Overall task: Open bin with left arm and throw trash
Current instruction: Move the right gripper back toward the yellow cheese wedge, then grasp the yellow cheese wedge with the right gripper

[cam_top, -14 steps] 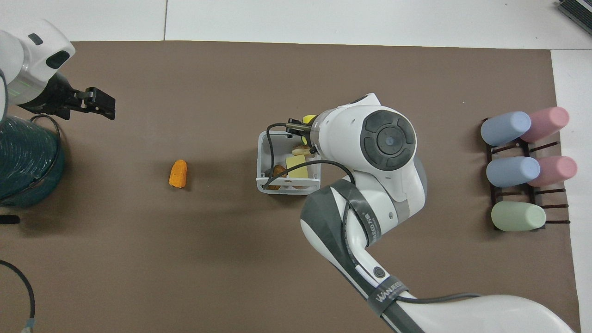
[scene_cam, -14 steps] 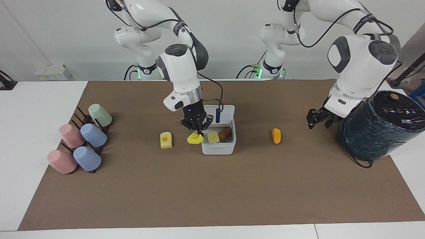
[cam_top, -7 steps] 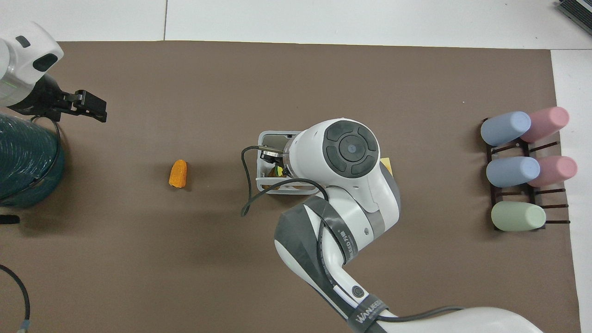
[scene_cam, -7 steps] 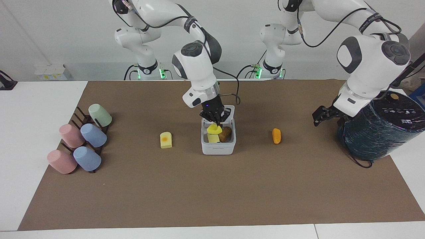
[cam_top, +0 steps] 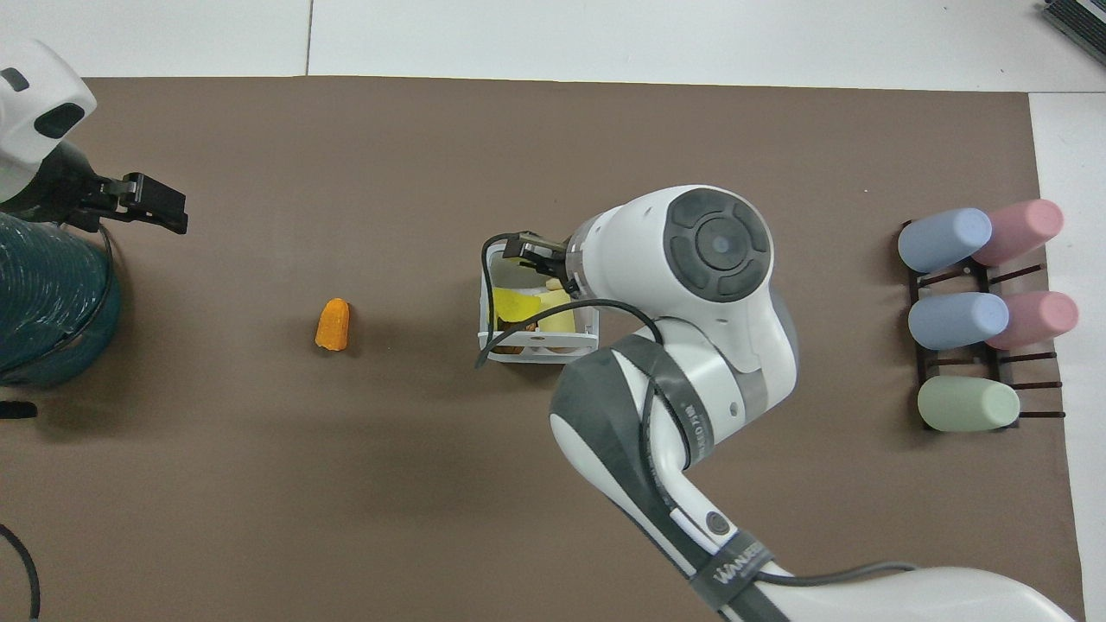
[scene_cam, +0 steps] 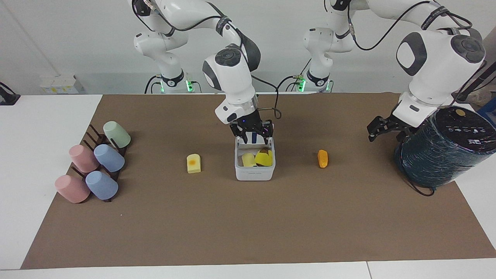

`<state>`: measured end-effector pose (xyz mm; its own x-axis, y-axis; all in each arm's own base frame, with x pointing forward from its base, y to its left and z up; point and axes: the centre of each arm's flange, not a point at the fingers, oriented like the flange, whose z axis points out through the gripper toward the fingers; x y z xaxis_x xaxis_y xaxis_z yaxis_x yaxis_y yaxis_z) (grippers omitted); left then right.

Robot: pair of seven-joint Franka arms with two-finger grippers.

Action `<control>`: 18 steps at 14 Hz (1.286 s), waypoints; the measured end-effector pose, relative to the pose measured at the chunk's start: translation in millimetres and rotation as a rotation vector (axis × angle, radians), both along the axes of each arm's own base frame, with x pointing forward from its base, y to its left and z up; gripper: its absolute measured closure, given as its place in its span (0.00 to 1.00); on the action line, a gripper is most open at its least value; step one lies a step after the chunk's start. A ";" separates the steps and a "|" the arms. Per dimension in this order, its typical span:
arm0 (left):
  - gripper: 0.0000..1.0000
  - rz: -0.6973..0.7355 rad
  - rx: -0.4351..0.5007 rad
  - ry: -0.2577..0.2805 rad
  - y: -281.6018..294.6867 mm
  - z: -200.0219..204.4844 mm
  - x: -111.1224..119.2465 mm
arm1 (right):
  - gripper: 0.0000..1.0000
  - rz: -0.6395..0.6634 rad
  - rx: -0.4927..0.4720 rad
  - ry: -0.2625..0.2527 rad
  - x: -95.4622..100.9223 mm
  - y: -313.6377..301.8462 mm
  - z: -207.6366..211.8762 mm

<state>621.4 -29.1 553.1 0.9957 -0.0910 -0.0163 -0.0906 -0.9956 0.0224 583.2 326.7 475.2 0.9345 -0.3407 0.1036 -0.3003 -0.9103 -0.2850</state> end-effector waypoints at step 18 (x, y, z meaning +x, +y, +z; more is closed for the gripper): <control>0.00 -0.042 -0.018 -0.034 -22.6 -48.5 -27.9 | 0.00 0.499 -0.256 -0.048 -28.2 -179.7 -156.3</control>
